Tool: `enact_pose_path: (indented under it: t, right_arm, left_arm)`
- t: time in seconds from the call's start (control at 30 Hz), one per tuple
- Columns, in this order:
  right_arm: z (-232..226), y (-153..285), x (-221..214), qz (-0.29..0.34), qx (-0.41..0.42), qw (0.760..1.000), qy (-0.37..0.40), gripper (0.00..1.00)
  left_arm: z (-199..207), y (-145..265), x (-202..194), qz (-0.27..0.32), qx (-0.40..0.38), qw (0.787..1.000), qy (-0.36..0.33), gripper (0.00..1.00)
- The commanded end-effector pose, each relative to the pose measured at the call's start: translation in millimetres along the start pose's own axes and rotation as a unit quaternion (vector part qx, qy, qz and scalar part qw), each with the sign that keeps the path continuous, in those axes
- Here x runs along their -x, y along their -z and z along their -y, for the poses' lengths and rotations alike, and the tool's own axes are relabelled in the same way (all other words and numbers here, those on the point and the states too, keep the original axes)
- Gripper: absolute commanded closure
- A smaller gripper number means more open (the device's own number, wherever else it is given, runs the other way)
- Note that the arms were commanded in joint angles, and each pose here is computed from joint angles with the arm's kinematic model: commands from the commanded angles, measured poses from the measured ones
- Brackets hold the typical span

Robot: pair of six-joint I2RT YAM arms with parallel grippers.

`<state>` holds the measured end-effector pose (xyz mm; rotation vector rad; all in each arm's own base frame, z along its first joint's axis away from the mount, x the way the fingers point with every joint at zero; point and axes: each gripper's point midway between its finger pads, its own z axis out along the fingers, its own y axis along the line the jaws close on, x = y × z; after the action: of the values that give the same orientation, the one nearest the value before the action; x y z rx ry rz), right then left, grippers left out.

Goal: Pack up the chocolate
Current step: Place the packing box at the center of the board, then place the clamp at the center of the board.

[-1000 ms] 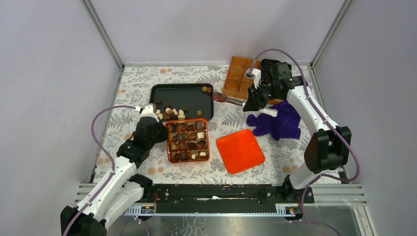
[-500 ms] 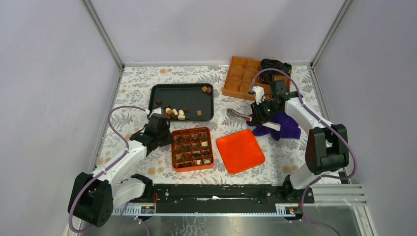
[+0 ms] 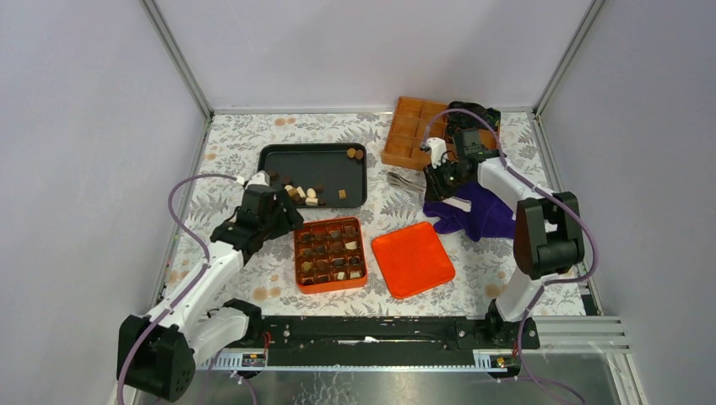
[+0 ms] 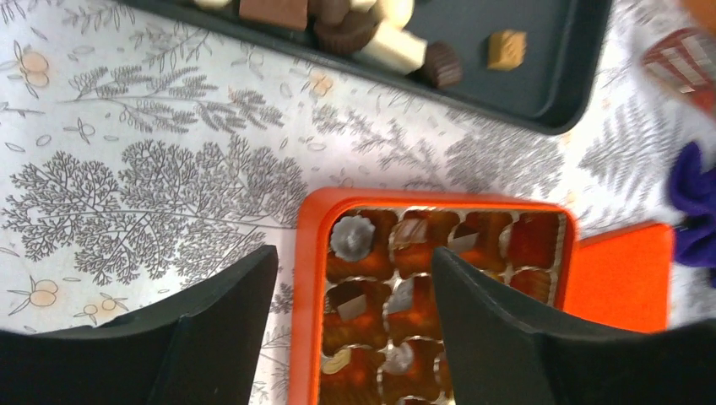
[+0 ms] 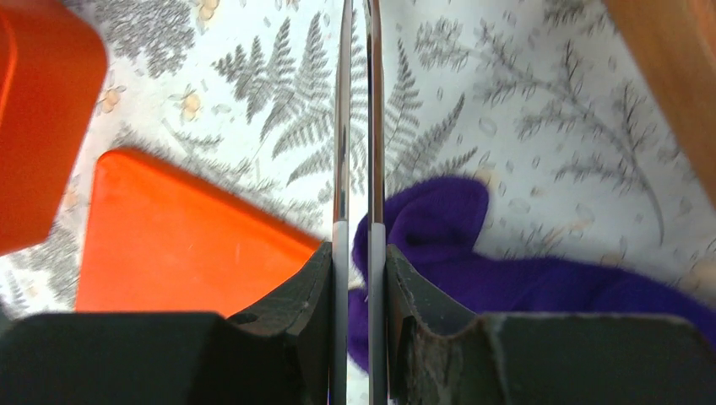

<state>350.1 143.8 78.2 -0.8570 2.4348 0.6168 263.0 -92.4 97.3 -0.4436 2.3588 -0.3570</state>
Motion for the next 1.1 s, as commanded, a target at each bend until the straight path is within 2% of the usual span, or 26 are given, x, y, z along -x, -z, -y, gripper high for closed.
enact_pose_path:
  t: [0.0, 0.13, 0.17, 0.4, 0.7, 0.77, 0.9, 1.07]
  right_arm:
    - [9, -18, 40, 0.024, -0.03, 0.995, 0.093, 0.72]
    - [26, -38, 40, 0.001, -0.051, 0.987, 0.155, 0.71]
    - [31, -42, 39, -0.005, -0.058, 0.985, 0.164, 0.7]
    - [55, -59, 23, -0.047, -0.081, 0.975, 0.202, 0.6]
    - [69, -68, 37, -0.048, -0.096, 0.973, 0.203, 0.51]
    - [70, -67, 38, -0.052, -0.096, 0.973, 0.205, 0.46]
    - [63, -52, 41, -0.057, -0.092, 0.972, 0.209, 0.33]
    - [42, -5, 51, -0.031, -0.088, 0.978, 0.188, 0.19]
  left_arm:
    - [19, 23, 37, 0.055, -0.035, 0.998, -0.021, 0.2]
    - [33, 37, 56, 0.094, -0.071, 0.993, -0.019, 0.02]
    - [37, 40, 58, 0.098, -0.08, 0.992, -0.018, 0.01]
    - [56, 44, 59, 0.096, -0.136, 0.986, 0.004, 0.01]
    - [92, 49, 51, 0.068, -0.242, 0.968, 0.002, 0.02]
    - [98, 50, 48, 0.057, -0.258, 0.964, 0.003, 0.04]
    - [107, 52, 43, 0.034, -0.284, 0.958, 0.013, 0.09]
    - [116, 65, 39, 0.027, -0.312, 0.949, 0.032, 0.15]
